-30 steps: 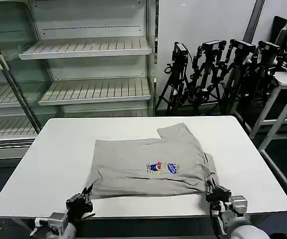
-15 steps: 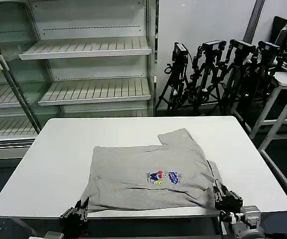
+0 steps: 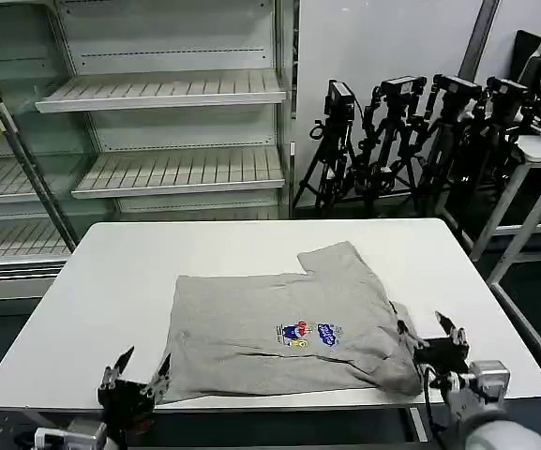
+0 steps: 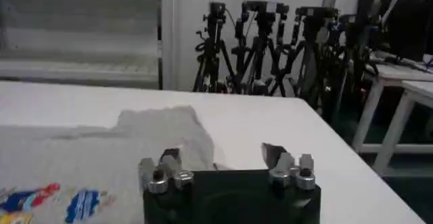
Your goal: Fold and organize the clothes.
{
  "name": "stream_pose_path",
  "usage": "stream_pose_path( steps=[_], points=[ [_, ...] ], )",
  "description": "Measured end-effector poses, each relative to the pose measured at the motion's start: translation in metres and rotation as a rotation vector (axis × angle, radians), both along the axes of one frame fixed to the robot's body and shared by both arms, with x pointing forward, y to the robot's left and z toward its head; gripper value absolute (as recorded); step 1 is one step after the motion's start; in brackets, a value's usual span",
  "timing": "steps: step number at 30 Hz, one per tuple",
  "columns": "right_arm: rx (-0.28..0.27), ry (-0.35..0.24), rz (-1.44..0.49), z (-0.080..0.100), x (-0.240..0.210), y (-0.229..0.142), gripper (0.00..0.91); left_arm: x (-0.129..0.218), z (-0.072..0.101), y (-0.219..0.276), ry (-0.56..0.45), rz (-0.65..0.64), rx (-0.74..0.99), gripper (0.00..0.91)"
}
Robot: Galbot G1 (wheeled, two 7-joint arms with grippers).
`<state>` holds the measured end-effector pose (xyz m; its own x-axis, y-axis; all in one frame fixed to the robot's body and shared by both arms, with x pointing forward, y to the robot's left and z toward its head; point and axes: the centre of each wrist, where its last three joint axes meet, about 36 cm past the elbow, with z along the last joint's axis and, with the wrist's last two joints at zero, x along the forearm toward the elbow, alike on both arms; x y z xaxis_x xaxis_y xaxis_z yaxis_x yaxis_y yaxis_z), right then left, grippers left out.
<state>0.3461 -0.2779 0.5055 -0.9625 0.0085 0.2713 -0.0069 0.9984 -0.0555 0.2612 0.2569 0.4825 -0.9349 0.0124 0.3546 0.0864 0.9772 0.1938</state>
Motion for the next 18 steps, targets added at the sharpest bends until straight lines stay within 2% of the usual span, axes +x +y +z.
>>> stream_pose_path(
  steps=[9,18],
  points=[
    [0.032,-0.019,0.004,-0.009,0.083,0.012,0.907,0.070,-0.005,0.014,0.003,-0.001,-0.089,0.907],
    [0.031,0.009,0.003,-0.018,0.163,0.027,0.907,0.140,-0.013,0.022,0.033,-0.011,-0.140,0.907]
  ],
)
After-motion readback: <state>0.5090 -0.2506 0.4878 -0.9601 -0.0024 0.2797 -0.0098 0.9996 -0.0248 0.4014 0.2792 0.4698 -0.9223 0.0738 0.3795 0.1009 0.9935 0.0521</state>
